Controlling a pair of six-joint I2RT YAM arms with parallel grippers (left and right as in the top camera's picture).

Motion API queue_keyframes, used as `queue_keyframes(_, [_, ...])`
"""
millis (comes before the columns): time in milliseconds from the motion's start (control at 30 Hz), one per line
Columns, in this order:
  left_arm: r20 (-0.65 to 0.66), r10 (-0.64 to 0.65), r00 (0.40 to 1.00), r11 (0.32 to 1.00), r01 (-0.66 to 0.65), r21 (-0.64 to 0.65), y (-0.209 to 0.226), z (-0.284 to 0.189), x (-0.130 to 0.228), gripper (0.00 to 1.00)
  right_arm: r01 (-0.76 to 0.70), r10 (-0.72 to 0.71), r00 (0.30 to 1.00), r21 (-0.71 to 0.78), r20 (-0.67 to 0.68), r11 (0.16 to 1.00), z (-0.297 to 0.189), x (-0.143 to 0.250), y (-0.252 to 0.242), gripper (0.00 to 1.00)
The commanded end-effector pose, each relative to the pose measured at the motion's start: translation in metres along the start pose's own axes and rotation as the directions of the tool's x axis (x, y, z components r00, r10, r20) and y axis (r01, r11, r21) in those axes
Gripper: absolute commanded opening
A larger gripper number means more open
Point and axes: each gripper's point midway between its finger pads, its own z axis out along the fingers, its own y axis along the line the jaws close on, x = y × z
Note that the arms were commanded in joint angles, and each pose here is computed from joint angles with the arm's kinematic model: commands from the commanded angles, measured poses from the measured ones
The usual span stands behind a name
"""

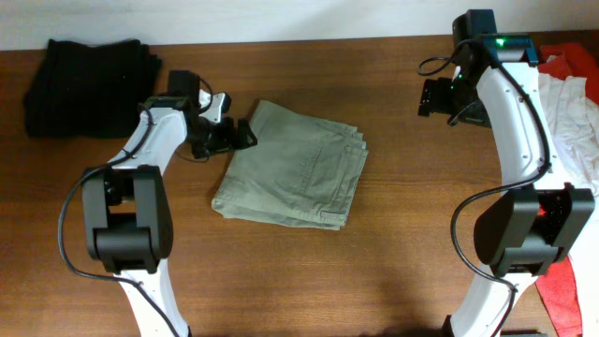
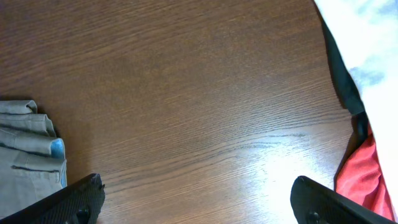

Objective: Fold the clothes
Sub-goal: 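Grasp the folded shorts' left side with the left gripper, then drag the folded shorts to the back-left corner with the left gripper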

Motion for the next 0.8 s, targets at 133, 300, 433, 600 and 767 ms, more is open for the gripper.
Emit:
queue_keyframes(133, [-0.139, 0.119, 0.983, 0.974, -0.088, 0.207, -0.006, 0.037, 0.037, 0.99, -0.001, 0.0, 1.0, 0.016, 0.016, 1.0, -0.005, -0.001, -0.003, 0.99])
queue_keyframes(300, [-0.165, 0.147, 0.975, 0.97, -0.11, 0.216, -0.016, 0.044, 0.044, 0.56, 0.0, 0.0, 1.0, 0.016, 0.016, 1.0, -0.005, -0.001, -0.003, 0.99])
queue_keyframes(433, [-0.146, 0.163, 0.976, 0.969, -0.131, 0.21, -0.016, 0.046, 0.04, 0.31, -0.001, 0.0, 1.0, 0.016, 0.015, 1.0, -0.005, -0.001, -0.003, 0.99])
queue_keyframes(600, [0.002, 0.049, 0.999, 0.993, -0.048, 0.107, 0.008, 0.046, -0.004, 0.01, 0.0, 0.0, 1.0, 0.016, 0.016, 1.0, -0.005, -0.001, -0.003, 0.99])
queue_keyframes(767, [0.178, 0.043, 0.983, 0.995, -0.058, 0.079, 0.031, 0.026, -0.052, 0.01, -0.001, 0.0, 1.0, 0.016, 0.015, 1.0, -0.005, -0.001, -0.003, 0.99])
